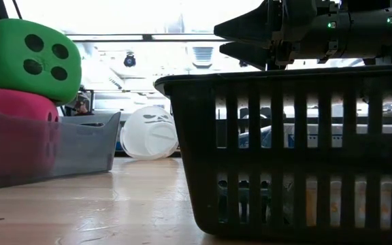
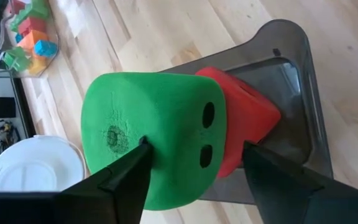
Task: Pick & Place Toys
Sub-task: Put the green die into the gray bin, then return to Home Position
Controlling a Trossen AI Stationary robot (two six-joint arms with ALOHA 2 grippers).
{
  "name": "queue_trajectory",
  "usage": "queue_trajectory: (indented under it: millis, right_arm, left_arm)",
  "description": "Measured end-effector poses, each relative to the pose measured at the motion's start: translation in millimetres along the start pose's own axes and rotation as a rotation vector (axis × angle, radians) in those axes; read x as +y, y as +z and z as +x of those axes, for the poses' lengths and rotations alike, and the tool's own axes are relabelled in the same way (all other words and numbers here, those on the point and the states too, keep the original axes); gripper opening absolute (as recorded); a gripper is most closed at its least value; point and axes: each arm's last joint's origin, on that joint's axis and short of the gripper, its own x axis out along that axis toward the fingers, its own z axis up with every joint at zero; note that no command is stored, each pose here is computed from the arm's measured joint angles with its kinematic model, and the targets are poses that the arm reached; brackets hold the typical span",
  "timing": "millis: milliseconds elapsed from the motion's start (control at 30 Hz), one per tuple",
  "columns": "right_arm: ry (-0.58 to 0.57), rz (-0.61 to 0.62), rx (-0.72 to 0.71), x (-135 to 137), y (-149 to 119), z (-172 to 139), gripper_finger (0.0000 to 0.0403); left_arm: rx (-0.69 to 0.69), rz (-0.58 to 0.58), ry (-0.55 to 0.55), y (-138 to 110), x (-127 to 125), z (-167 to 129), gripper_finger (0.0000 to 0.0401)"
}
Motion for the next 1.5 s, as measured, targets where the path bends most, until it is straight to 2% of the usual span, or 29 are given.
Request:
queue_trajectory:
  millis: [1200,1333,1500]
  right_arm:
    - [0.003,-0.002,0.003,0.6,-0.3,-0.4,0.0276]
    - [0.003,-0.001,0.003,0.6,-0.2,-0.4,0.0276]
    - [0.003,-0.001,0.003,0.6,-0.2,-0.4,0.0276]
  left_arm:
    - [0.007,-0.024,0.129,-5.4,3.5,-2.2,0.0247]
    - [-0.036,-0.050,0.152,1.6,8.0,-10.3,0.0247]
    - [-0.118,-0.094,0.132,17.4,18.3,-32.0,0.0247]
